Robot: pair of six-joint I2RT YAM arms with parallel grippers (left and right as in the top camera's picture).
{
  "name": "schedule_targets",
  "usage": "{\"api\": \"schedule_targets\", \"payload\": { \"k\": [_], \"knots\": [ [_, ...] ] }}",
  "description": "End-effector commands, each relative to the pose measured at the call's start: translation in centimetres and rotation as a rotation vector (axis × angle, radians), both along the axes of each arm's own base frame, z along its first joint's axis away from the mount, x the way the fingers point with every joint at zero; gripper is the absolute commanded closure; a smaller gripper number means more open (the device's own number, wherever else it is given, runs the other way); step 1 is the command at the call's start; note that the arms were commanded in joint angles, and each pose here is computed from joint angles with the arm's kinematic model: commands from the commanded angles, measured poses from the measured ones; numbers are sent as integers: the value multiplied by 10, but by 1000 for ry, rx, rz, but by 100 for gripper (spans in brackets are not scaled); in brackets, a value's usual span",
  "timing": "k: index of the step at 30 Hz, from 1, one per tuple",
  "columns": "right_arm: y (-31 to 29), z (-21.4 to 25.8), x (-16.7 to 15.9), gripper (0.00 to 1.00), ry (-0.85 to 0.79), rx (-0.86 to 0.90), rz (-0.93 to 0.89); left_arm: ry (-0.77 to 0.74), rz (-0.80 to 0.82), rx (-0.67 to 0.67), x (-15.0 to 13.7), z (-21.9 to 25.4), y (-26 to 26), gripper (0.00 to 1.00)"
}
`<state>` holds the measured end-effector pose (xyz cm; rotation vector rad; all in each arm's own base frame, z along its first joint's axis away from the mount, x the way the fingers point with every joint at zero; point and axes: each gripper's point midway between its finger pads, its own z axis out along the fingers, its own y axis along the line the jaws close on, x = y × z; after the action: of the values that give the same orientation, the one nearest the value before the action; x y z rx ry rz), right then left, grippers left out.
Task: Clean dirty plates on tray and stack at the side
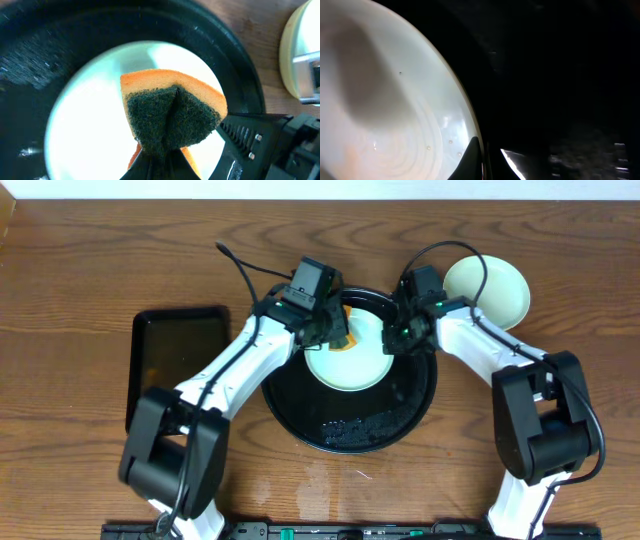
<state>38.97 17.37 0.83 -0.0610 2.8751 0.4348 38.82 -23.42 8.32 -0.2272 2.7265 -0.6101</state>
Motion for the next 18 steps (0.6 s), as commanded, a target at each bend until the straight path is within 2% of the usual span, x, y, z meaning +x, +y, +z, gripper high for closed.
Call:
{"api": "schedule_targets", "payload": {
  "k": [1, 12, 15, 18],
  "knots": [
    [11, -1, -3, 99, 20, 16, -95, 78, 34, 0, -10, -25, -8, 92],
    [34, 2, -5, 99, -1, 46, -82, 141, 41, -36, -6, -73, -27, 92],
    [34, 2, -4, 99, -1, 46, -83, 146, 75, 35, -6, -82, -12, 93],
    [31, 2, -3, 99, -3, 41, -90, 126, 137, 178, -4, -89, 18, 92]
  ]
}}
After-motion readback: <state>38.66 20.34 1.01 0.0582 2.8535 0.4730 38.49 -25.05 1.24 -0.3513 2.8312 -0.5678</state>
